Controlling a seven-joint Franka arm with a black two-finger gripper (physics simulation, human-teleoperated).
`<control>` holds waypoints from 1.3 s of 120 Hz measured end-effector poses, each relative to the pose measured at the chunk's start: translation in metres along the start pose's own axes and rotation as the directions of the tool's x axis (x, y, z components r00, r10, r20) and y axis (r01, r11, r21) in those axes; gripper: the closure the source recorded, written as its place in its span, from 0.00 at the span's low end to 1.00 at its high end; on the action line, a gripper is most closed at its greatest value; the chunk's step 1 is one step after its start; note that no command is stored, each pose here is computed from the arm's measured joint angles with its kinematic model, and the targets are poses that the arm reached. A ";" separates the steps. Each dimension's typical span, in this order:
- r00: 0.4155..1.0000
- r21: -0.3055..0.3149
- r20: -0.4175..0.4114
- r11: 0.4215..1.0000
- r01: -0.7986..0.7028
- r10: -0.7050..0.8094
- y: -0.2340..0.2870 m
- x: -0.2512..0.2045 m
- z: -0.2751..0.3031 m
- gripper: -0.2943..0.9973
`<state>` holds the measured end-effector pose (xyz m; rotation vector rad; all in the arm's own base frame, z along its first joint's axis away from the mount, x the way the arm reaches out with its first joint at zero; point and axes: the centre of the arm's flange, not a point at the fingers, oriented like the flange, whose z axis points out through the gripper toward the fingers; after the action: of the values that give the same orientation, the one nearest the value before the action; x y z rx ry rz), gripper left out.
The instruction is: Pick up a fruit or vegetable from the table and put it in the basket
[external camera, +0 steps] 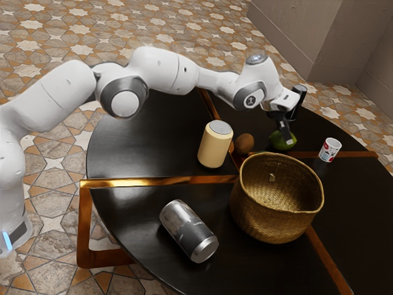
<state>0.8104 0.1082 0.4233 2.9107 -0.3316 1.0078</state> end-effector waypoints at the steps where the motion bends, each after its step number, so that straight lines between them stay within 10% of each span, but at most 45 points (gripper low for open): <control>1: 1.000 0.000 0.000 1.000 0.000 0.000 0.000 0.000 0.000 0.25; 78: 0.999 0.020 0.009 0.999 0.036 -0.036 -0.012 -0.005 -0.001 0.43; 109: 0.977 0.010 -0.172 0.992 -0.130 0.129 0.148 0.131 -0.308 0.45; 133: 0.962 -0.203 0.045 0.946 -0.254 0.269 0.329 0.107 -0.305 0.48; 156: 0.915 -0.238 0.310 0.953 -0.187 0.257 0.350 0.042 -0.206 0.51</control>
<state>0.6421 -0.2180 0.6010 2.8888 -0.7503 0.4452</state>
